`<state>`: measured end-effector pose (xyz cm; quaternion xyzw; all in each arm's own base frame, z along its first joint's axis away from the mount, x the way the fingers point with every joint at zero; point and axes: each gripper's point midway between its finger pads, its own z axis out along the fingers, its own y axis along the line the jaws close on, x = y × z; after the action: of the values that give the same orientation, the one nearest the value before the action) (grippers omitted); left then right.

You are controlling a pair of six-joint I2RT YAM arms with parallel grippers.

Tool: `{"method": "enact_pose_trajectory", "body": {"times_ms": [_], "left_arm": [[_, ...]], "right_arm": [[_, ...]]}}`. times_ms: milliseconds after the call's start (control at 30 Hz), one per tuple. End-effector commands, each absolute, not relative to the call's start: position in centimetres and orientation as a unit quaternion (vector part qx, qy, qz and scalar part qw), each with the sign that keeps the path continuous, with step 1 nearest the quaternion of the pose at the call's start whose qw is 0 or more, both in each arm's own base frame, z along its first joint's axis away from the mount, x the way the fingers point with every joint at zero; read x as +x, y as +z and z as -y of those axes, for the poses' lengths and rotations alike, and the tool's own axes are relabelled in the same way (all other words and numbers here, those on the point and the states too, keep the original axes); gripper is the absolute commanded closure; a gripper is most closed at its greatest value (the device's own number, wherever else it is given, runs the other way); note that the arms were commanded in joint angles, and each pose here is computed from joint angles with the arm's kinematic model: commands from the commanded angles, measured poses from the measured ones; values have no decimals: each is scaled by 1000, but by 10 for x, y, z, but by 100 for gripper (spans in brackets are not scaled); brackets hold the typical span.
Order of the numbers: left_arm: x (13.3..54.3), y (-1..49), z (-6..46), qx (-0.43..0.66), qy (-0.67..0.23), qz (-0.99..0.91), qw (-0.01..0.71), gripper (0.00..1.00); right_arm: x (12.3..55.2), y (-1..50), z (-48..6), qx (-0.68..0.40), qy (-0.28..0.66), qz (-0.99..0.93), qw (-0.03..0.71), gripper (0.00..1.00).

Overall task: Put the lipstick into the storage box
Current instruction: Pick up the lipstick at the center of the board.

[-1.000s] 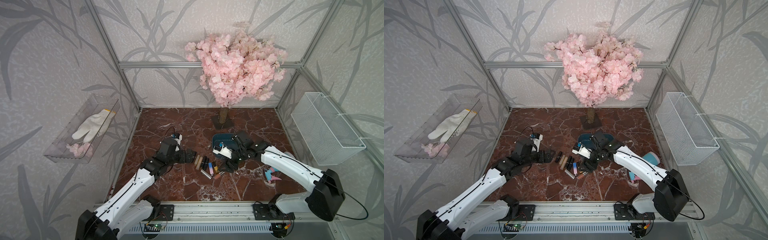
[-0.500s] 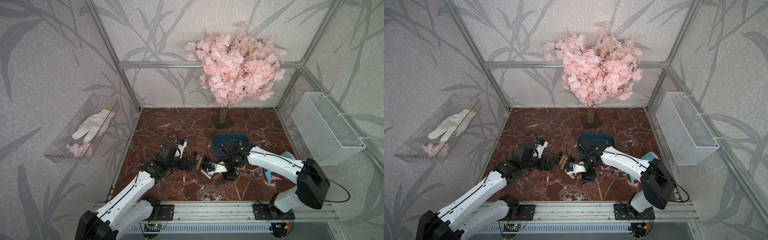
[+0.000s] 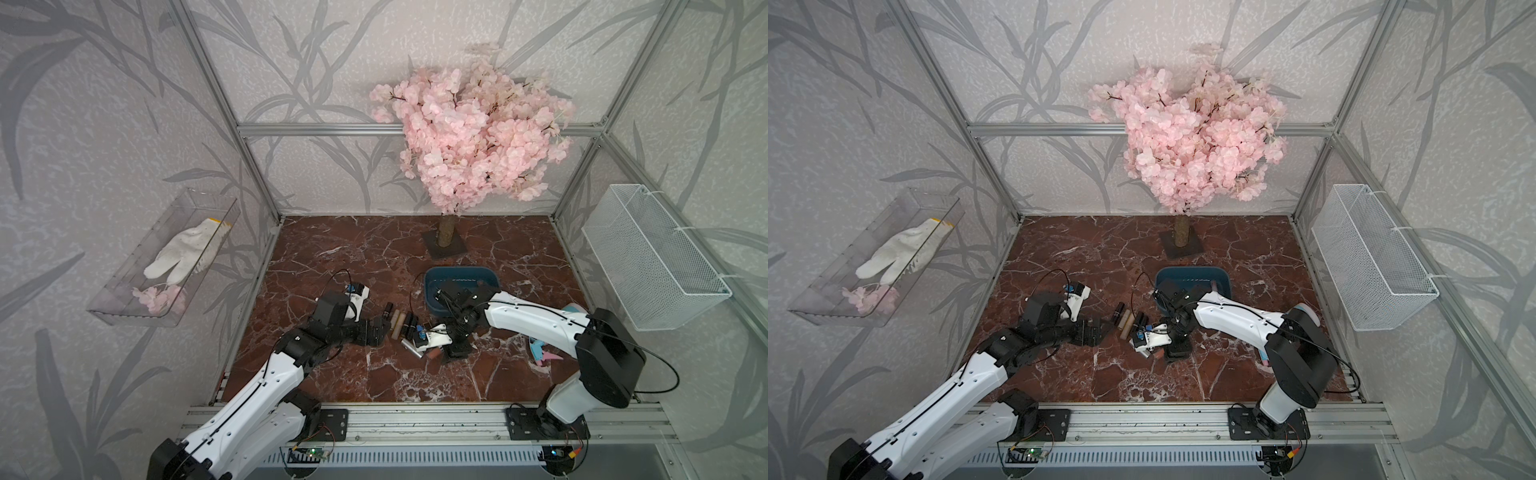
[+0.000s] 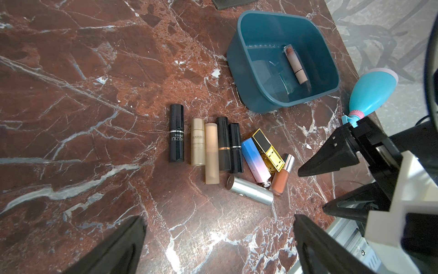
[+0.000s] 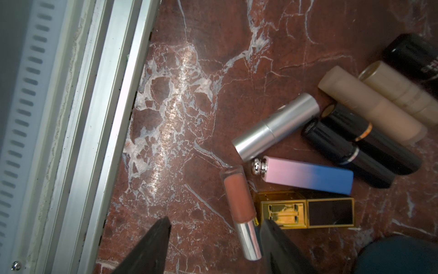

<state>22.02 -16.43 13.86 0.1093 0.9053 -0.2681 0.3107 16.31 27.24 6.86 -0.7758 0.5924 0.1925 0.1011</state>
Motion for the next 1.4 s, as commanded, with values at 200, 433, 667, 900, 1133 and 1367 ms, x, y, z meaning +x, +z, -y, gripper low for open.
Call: {"method": "enact_pose_trajectory", "body": {"times_ms": [200,433,667,900,1133,1367], "left_arm": [[222,136,159,112,-253,-905,323,0],[225,134,157,114,-242,-906,327,0],[226,133,156,117,-236,-908,325,0],[226,133,153,118,-227,-910,327,0],[228,133,150,116,-218,-910,332,0],[229,135,148,117,-210,-911,336,0]], "right_arm": [[173,46,-272,-775,161,-606,82,37],[199,44,-256,-747,137,-643,96,37],[202,35,-248,-742,138,-650,85,37],[192,27,-241,-744,146,-649,65,36],[193,11,-238,-740,141,-656,44,36],[196,7,-245,-745,136,-652,39,38]]}}
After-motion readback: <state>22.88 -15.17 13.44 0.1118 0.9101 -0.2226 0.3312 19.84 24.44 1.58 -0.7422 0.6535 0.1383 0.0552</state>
